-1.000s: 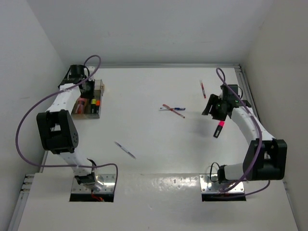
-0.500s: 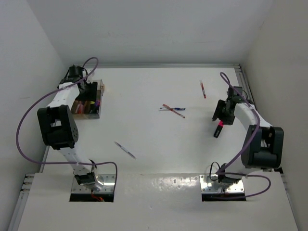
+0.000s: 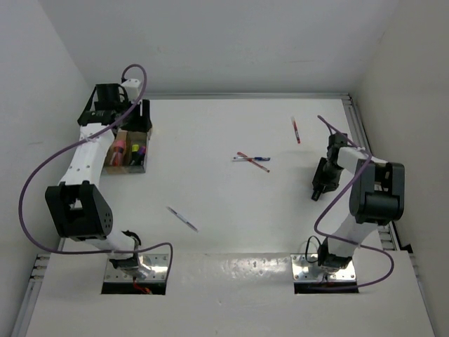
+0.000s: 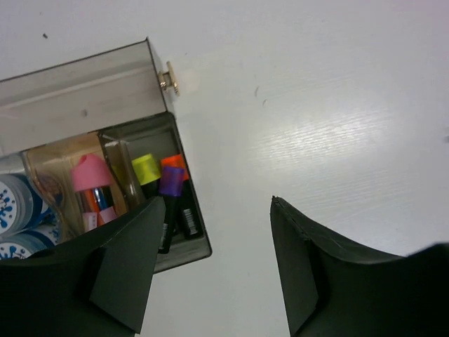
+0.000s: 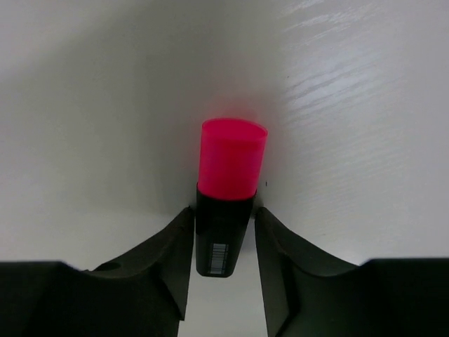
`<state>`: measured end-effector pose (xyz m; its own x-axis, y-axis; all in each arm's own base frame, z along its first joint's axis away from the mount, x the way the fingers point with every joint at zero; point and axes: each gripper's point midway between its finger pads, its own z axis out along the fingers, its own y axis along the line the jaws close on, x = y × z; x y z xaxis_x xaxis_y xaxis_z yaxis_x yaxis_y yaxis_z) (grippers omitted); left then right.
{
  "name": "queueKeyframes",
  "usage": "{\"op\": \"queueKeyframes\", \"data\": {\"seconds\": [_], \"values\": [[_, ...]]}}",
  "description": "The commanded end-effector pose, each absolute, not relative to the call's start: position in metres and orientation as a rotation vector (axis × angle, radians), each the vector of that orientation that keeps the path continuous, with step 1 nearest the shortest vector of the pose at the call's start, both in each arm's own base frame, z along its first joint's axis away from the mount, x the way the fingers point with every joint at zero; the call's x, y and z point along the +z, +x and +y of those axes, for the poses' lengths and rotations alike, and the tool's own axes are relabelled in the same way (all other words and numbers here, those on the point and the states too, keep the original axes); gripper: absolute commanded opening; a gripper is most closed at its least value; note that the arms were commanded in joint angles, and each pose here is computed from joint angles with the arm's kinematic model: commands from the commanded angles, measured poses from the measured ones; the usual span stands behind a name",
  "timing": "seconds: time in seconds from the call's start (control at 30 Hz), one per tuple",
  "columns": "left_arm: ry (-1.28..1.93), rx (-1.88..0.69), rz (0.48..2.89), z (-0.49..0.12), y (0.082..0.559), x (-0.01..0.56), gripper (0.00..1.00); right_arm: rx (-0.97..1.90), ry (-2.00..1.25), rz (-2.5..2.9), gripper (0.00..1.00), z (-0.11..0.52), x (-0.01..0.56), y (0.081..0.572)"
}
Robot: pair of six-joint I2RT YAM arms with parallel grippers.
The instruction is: Sort the stationery into containers
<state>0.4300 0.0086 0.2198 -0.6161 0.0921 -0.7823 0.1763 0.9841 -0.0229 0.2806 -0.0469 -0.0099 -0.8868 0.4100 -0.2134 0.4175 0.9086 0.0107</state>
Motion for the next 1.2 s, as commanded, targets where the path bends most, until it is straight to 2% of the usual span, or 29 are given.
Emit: {"op": "queueKeyframes", "data": {"seconds": [0.0,0.07,0.17,0.3,0.43,0.7,0.83,1.17], "values": [[0.233,-0.129,2.142,-0.001,0.433,0.249,0.68,-0.082,0.634,2.821,0.38,-0.054,-0.009,0.297],[0.241,-0.135,2.115,-0.003,0.431,0.255,0.68,-0.089,0.638,2.827,0.32,-0.055,-0.012,0.296],[0.282,-0.186,2.045,-0.014,0.426,0.270,0.68,-0.069,0.639,2.820,0.11,-0.053,-0.010,0.299],[0.385,-0.376,1.949,-0.050,0.413,0.283,0.69,0.166,0.564,2.706,0.01,-0.024,0.022,0.316],[0.455,-0.570,1.849,-0.107,0.393,0.303,0.67,0.528,0.349,2.427,0.00,0.049,0.106,0.351],[0.731,-0.869,1.802,-0.220,0.341,0.297,0.68,0.753,0.211,2.088,0.00,0.144,0.242,0.393],[0.789,-0.905,1.802,-0.262,0.328,0.292,0.70,0.847,0.205,2.059,0.00,0.185,0.268,0.391],[0.724,-0.977,1.826,-0.298,0.342,0.298,0.71,0.888,0.182,2.016,0.00,0.236,0.287,0.381]]}}
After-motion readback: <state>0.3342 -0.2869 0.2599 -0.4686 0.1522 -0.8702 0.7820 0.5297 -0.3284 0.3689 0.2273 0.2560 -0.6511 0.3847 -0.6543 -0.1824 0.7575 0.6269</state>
